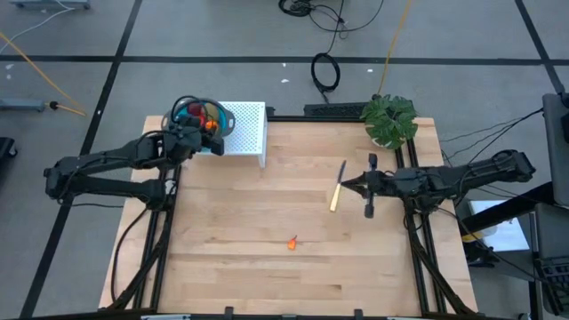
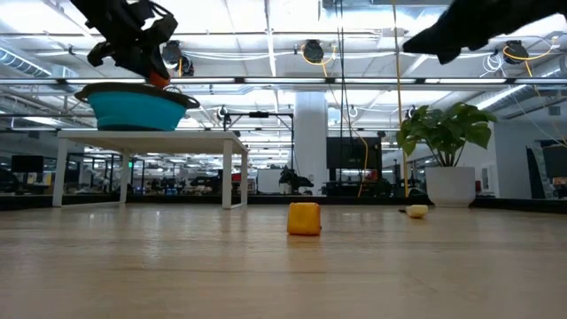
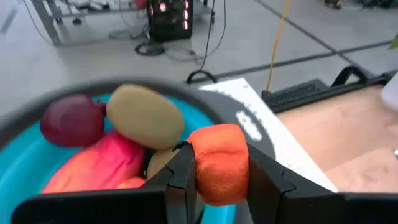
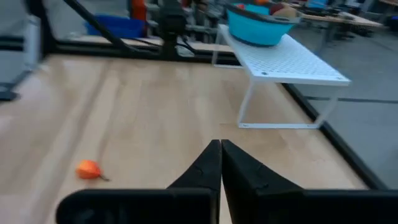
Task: Pick & Place Fruit
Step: Put the orange into the blue strainer bowl on the shelf
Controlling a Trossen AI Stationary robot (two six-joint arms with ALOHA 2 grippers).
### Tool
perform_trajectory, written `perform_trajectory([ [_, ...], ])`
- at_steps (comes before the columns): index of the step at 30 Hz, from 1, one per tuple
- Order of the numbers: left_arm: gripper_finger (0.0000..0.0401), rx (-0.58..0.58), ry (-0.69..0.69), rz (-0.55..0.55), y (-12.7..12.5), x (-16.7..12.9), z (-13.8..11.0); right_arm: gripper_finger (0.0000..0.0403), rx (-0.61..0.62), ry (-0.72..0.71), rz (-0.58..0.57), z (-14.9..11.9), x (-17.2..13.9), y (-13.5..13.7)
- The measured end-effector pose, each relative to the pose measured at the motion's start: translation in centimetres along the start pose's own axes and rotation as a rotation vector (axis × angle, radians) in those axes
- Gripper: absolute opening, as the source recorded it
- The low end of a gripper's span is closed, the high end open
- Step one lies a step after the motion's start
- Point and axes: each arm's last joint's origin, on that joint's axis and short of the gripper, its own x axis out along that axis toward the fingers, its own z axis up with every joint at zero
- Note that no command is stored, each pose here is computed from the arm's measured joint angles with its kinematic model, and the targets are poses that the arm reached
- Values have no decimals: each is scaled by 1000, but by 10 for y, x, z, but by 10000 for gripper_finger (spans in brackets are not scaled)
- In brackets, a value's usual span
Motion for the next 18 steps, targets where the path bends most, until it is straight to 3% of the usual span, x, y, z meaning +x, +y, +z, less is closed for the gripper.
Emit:
perform_trajectory([
  [7, 93, -28, 55, 15, 6, 6, -1, 1, 60, -69, 122, -16, -20, -4],
  [13, 94, -29, 83, 19, 8, 11, -1, 1, 43, -85, 147, -31, -26, -5],
  [18, 127, -56, 100, 15, 11, 14, 0, 1, 76, -95, 148, -39, -30, -6],
])
